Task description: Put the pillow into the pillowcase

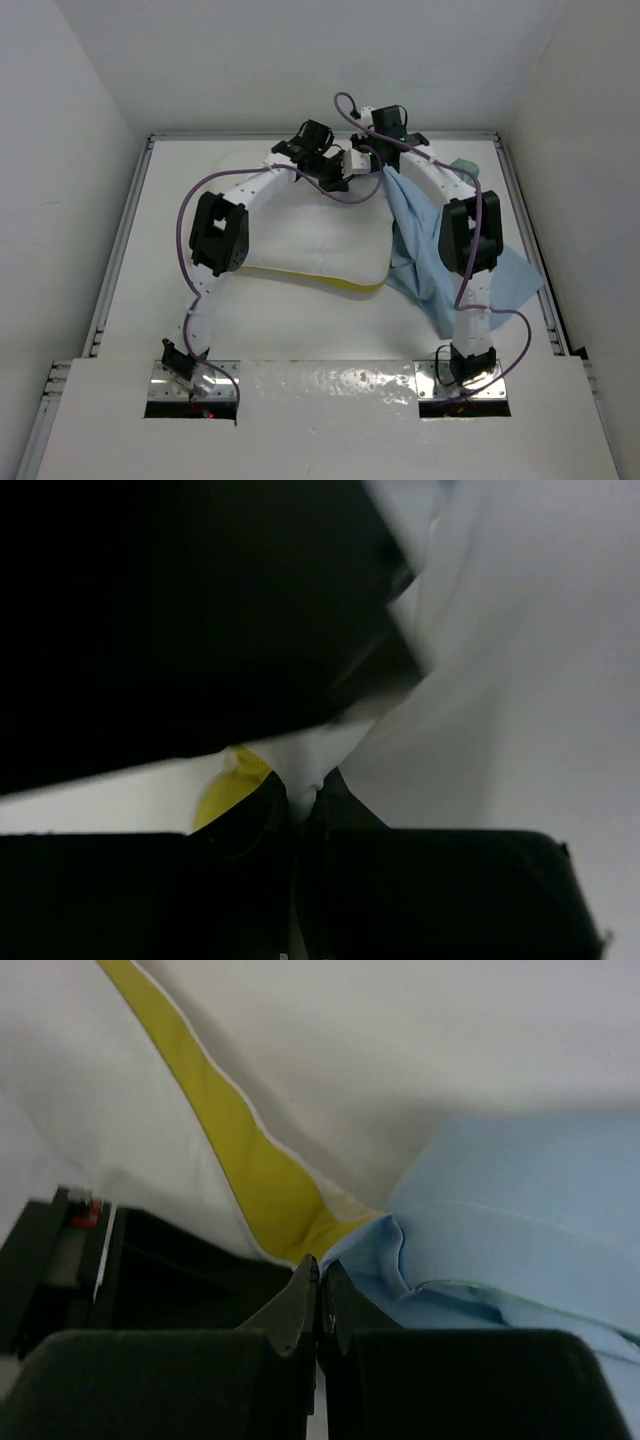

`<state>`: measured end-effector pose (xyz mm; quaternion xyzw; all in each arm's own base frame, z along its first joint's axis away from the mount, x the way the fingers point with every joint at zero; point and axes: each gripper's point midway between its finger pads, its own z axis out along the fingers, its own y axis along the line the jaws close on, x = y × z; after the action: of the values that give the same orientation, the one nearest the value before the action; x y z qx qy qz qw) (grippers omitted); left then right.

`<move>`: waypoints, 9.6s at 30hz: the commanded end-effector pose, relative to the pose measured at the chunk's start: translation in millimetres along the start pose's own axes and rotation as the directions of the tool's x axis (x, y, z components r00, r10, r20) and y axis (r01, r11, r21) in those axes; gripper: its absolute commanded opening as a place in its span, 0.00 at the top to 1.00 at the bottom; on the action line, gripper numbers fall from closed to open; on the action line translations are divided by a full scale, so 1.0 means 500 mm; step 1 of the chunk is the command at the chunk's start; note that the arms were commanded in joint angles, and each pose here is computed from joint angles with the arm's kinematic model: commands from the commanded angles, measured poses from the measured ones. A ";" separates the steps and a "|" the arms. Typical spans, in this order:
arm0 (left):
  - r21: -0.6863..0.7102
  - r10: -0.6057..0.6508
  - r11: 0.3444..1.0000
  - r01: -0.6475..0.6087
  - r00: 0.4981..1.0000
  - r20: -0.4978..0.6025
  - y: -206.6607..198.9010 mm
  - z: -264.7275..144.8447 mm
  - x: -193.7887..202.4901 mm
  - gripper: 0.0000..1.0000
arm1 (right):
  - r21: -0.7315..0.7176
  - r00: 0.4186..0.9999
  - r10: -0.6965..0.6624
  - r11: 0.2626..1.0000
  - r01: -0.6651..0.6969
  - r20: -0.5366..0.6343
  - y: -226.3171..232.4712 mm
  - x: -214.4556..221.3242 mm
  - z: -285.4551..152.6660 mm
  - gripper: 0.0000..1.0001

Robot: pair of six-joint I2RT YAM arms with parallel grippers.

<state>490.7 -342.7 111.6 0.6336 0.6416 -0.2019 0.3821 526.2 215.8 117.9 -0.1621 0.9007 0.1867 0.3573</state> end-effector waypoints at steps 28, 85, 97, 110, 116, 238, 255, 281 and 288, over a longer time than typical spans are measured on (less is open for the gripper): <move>-0.409 -0.359 0.820 0.400 0.917 0.176 0.191 -0.045 0.013 1.00 | 0.020 0.942 0.258 0.963 -0.268 0.215 0.054 -0.020 -0.239 1.00; 0.431 0.147 0.901 -0.049 0.969 -0.197 -0.307 -0.120 0.001 0.00 | 0.341 0.870 0.493 0.822 -0.456 -0.026 -0.134 0.317 -0.203 0.73; 0.271 0.018 0.960 0.065 0.956 -0.294 -0.302 -0.012 0.114 0.35 | 0.366 0.856 0.509 0.815 -0.449 -0.085 -0.154 0.390 -0.139 0.50; 0.066 -0.308 0.943 0.326 0.932 -0.192 -0.184 -0.008 0.068 1.00 | 0.347 0.915 0.368 0.890 -0.296 -0.163 -0.115 0.413 -0.221 1.00; -0.021 -0.339 0.940 0.340 0.931 -0.137 -0.119 -0.012 0.025 1.00 | 0.146 0.960 0.210 0.972 -0.184 -0.187 0.029 0.381 -0.295 1.00; -0.426 -0.743 0.471 0.772 0.608 0.280 0.285 -0.414 0.290 0.00 | 0.415 0.920 0.367 0.821 -0.391 0.141 -0.162 0.005 -0.184 0.20; 0.165 -0.469 0.804 0.572 0.779 -0.416 -0.260 -0.188 0.360 0.38 | -0.147 0.914 0.370 0.926 -0.348 0.166 0.070 -0.087 0.197 0.71; 0.109 -0.552 0.832 0.544 0.791 0.263 -0.012 -0.392 -0.064 0.45 | -0.010 0.936 0.138 0.990 -0.142 0.323 0.108 -0.209 -0.105 0.01; -0.220 -0.494 0.818 0.532 0.845 0.207 0.225 -0.232 0.069 0.32 | 0.149 0.894 0.282 0.925 -0.350 0.349 0.013 -0.113 -0.229 1.00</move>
<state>527.7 -206.7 192.3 0.3925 0.7706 -0.3069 0.3974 516.7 215.1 232.2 0.0020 0.8562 0.2146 0.4700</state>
